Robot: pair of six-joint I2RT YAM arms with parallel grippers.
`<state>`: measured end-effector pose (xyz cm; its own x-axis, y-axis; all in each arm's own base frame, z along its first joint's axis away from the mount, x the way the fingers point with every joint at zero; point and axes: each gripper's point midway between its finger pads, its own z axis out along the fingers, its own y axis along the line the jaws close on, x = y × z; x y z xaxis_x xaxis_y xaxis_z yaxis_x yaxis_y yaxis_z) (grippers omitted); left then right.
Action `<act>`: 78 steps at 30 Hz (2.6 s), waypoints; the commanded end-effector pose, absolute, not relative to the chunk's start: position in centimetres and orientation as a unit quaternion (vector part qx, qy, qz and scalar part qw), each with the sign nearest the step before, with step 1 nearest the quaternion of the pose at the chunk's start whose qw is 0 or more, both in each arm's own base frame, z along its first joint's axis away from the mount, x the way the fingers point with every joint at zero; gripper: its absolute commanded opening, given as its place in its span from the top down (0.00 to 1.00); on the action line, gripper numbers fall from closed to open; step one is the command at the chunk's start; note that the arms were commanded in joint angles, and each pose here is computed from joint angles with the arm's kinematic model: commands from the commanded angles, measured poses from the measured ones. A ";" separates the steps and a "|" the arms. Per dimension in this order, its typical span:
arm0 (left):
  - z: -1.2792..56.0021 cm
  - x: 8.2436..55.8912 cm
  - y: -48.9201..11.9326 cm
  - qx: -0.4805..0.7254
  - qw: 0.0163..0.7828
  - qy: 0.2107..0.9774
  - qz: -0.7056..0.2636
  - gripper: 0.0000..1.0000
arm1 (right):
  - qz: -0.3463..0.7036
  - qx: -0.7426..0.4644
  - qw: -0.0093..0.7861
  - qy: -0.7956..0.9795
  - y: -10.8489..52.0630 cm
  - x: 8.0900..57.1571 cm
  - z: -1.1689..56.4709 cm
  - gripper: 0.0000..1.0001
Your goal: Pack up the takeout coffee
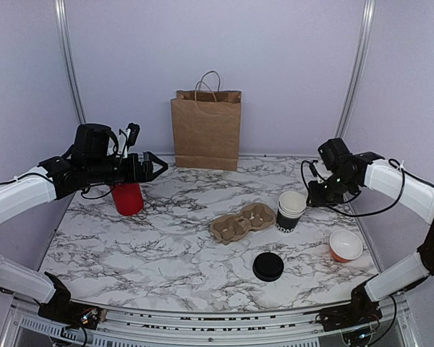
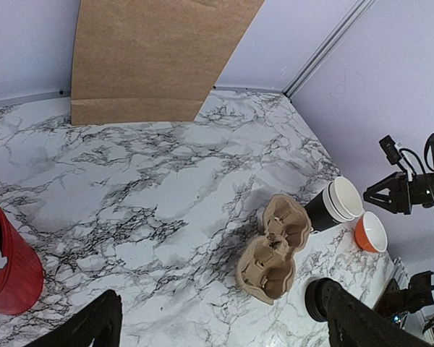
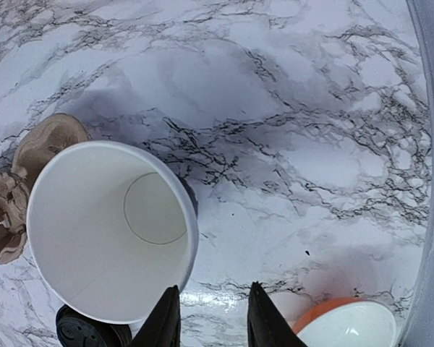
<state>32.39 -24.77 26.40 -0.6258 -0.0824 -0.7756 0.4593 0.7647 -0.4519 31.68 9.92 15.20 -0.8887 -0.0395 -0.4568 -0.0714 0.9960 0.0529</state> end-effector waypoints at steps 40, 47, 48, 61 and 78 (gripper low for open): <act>27.1 32.2 -25.6 0.105 0.415 0.831 -0.355 0.01 | 0.184 -0.023 0.321 0.929 13.8 35.5 23.2 1.00; 25.4 31.7 -24.9 0.063 0.392 0.844 -0.361 0.01 | 0.230 -0.081 0.344 0.907 21.9 35.5 27.4 1.00; 25.0 31.5 -24.7 0.056 0.389 0.846 -0.360 0.01 | 0.238 -0.090 0.344 0.904 23.3 35.5 27.7 1.00; 17.4 27.2 -21.4 -0.028 0.339 0.881 -0.328 0.01 | 0.302 -0.223 0.271 0.886 42.1 31.4 22.9 1.00; 14.5 26.2 -22.1 -0.038 0.322 0.888 -0.326 0.01 | 0.292 -0.263 0.239 0.888 48.0 30.2 20.2 1.00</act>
<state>25.80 -21.90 14.71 -0.7997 -0.2615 -0.5404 0.1446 0.7898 -0.5960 30.15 47.22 18.84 -0.7542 -0.3400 -0.5618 -0.5994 0.7058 0.3776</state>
